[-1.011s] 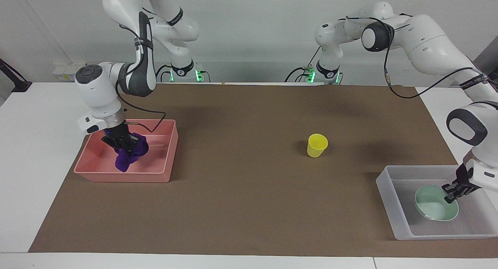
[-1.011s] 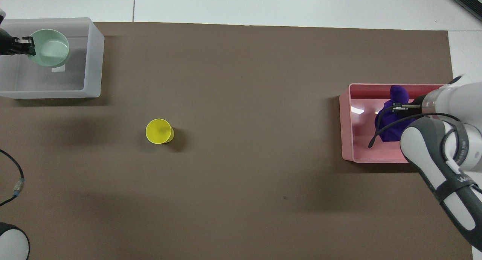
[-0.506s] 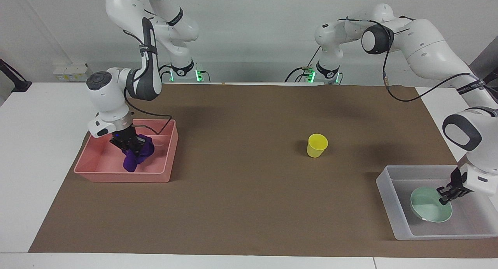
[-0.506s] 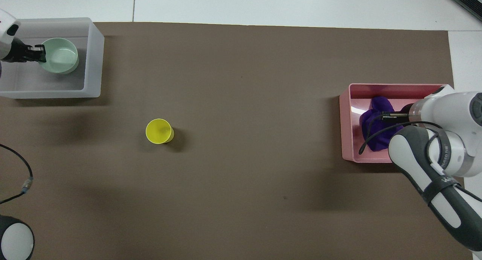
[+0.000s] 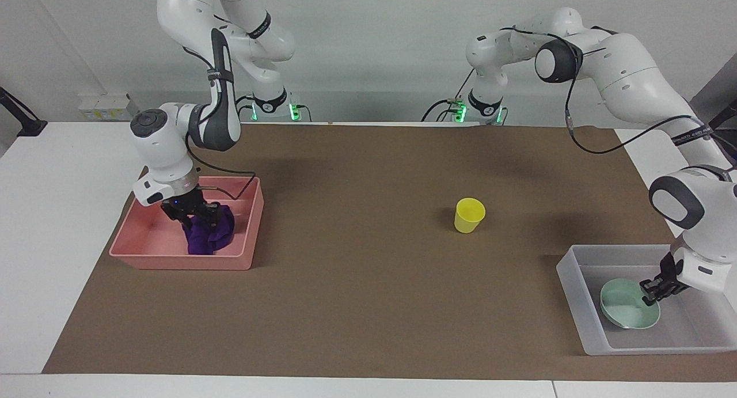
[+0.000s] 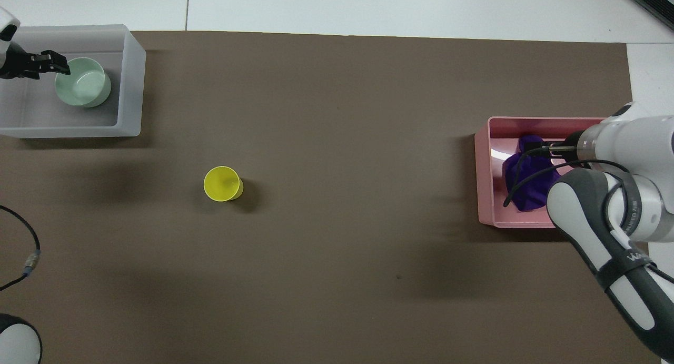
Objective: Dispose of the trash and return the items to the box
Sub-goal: 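Lower the purple cloth into the pink tray and open the right gripper, then release the bowl in the box while the right gripper withdraws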
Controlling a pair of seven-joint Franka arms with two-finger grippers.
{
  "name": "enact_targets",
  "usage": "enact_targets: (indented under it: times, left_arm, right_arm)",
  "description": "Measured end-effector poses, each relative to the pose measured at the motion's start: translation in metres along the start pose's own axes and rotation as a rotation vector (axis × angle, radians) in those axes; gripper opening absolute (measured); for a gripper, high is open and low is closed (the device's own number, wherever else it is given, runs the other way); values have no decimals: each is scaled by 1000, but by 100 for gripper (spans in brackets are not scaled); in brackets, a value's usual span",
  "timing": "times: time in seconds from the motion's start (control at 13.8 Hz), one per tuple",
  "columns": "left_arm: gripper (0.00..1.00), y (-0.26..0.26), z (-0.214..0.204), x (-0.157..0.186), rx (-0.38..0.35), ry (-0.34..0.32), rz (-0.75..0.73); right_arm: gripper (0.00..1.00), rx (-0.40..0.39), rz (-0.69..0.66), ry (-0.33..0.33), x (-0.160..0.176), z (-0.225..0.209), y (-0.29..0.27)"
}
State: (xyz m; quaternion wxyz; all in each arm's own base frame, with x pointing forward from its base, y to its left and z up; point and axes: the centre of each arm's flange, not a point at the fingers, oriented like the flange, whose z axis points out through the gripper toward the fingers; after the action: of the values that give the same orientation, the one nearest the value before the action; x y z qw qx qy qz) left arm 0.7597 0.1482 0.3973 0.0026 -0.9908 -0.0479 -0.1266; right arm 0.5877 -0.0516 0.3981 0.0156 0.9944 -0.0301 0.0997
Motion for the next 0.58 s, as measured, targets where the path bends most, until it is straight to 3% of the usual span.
enact_targets:
  times: [0.14,0.58]
  left_arm:
    - [100,24,-32,-11,-9,1,36]
    - [100,137,-104,-105,-42,-69,194]
  right_arm:
    - [100,3,24,-19,6,-42,-18]
    - [100,-60,51,-75,5,-138,-63]
